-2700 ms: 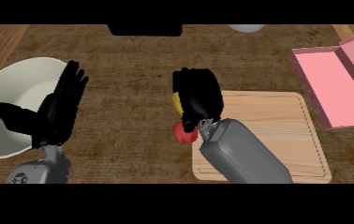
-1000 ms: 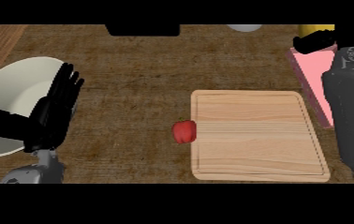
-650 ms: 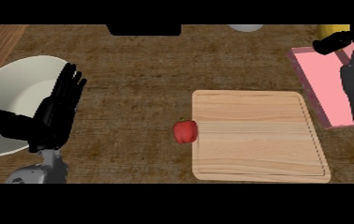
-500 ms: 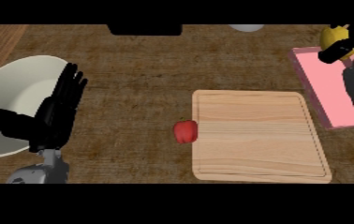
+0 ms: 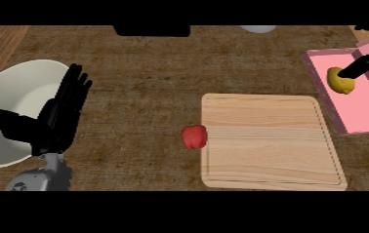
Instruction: Pick the lemon from the cutting board and place it in the cardboard box
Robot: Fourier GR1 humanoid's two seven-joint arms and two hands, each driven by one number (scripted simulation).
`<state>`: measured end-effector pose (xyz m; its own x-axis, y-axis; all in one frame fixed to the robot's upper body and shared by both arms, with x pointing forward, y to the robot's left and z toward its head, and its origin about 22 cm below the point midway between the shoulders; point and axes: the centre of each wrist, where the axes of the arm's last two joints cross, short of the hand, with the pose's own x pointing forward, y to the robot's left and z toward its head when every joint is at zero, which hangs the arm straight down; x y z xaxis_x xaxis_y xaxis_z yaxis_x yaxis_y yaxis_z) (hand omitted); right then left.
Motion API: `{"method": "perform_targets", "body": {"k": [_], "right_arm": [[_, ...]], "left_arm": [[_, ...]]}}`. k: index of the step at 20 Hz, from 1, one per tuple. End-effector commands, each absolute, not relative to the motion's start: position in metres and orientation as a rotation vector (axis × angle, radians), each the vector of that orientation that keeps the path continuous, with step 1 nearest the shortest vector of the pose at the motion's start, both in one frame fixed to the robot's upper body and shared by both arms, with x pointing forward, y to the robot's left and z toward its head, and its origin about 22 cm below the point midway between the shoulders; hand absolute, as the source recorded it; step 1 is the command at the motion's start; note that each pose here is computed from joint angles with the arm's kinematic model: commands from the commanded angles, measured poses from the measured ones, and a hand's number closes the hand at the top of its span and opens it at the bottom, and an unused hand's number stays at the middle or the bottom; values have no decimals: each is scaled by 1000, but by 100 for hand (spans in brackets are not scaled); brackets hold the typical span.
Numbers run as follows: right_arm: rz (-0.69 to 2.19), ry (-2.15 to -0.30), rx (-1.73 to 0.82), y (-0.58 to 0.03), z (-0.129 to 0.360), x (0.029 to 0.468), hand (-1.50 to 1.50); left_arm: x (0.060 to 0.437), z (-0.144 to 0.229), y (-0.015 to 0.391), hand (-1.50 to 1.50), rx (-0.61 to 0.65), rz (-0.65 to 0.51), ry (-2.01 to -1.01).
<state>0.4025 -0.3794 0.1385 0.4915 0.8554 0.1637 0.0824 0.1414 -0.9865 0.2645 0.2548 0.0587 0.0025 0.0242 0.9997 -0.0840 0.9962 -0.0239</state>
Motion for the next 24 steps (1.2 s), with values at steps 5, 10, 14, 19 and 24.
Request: {"method": "perform_targets", "body": {"k": [5,10,14,19,24], "right_arm": [[356,-1426,-1422,-383,161,403,-150],[91,-1535,-1195,-398,175,400,-150],[-160,-1613,-1002,-395,176,399,-150],[-325,-1698,-886,-426,163,373,-150],[-358,-1722,-938,-466,147,334,-150]], "left_arm": [[267,49,265,0,65,100,-1557],[261,54,262,0,47,104,-1537],[260,59,254,0,74,111,-1547],[260,69,266,0,88,112,-1536],[264,61,266,0,77,114,-1537]]}}
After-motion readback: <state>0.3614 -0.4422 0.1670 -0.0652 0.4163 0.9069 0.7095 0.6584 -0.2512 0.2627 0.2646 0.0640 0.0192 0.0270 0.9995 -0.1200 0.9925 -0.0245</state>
